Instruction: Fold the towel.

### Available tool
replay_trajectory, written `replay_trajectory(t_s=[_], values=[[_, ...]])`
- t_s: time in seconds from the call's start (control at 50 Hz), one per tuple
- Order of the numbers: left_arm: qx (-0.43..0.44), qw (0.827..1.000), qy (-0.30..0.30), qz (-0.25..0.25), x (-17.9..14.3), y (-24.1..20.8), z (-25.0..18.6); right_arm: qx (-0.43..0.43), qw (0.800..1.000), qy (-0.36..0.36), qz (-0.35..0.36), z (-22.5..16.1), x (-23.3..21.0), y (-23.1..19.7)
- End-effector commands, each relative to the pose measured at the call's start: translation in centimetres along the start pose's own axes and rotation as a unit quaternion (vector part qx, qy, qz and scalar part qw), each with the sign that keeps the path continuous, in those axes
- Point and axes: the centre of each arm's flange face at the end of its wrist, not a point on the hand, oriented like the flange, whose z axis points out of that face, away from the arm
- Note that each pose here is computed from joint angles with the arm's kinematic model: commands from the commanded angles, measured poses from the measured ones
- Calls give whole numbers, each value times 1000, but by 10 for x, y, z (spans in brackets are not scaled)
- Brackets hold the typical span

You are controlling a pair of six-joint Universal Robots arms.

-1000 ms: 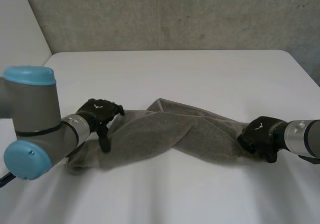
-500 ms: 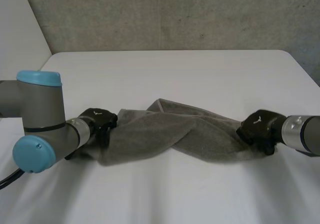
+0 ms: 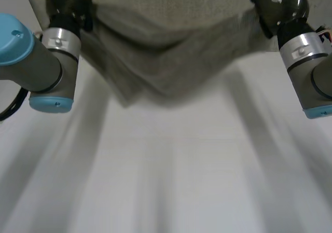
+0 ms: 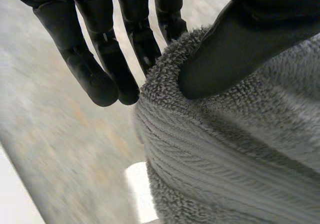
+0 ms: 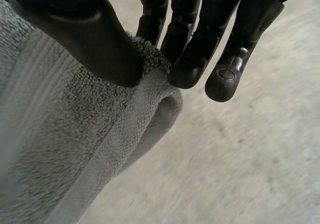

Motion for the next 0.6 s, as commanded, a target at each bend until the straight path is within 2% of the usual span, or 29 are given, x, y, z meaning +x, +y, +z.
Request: replay_trajectory(t_s=[0.02,0.06,0.1,0.12,0.16,0.18,0.2,0.22,0.26,0.28,0.32,0.34,0.36,0.38,0.42,0.44,0.48,0.6], values=[[-41,999,8,-22,2,12,-21,-53,997,-30,52,-13,0,4],[-71,997,19,-20,6,23,-32,-82,993,-52,63,-19,-5,6],[-135,990,45,-14,13,46,-59,-145,980,-107,87,-36,-18,11],[-136,990,46,-14,13,46,-59,-146,980,-108,87,-36,-18,11],[-200,977,76,-10,20,67,-90,-201,958,-181,97,-59,-35,15],[-200,977,76,-10,20,67,-90,-201,958,-182,97,-59,-35,15],[-226,970,89,-10,23,73,-104,-225,945,-218,93,-72,-45,18],[-226,970,89,-10,23,73,-104,-226,945,-219,93,-72,-45,18],[-271,956,111,-7,25,80,-132,-274,917,-281,65,-99,-58,26],[-271,956,112,-7,25,80,-132,-275,917,-281,64,-99,-58,26],[-301,945,129,1,27,81,-156,-311,890,-332,32,-122,-64,31],[-301,945,130,1,27,81,-156,-311,890,-332,32,-122,-64,31],[-307,942,138,8,27,78,-165,-328,877,-350,25,-132,-63,33],[-307,941,138,8,27,78,-165,-328,877,-350,25,-132,-63,33],[-312,938,149,24,25,69,-179,-362,855,-369,30,-148,-62,38],[-312,938,149,25,25,69,-179,-362,855,-369,30,-148,-62,38],[-314,935,161,32,25,57,-192,-385,842,-375,41,-157,-57,38],[-313,932,179,30,26,35,-208,-409,829,-379,49,-166,-39,24]])
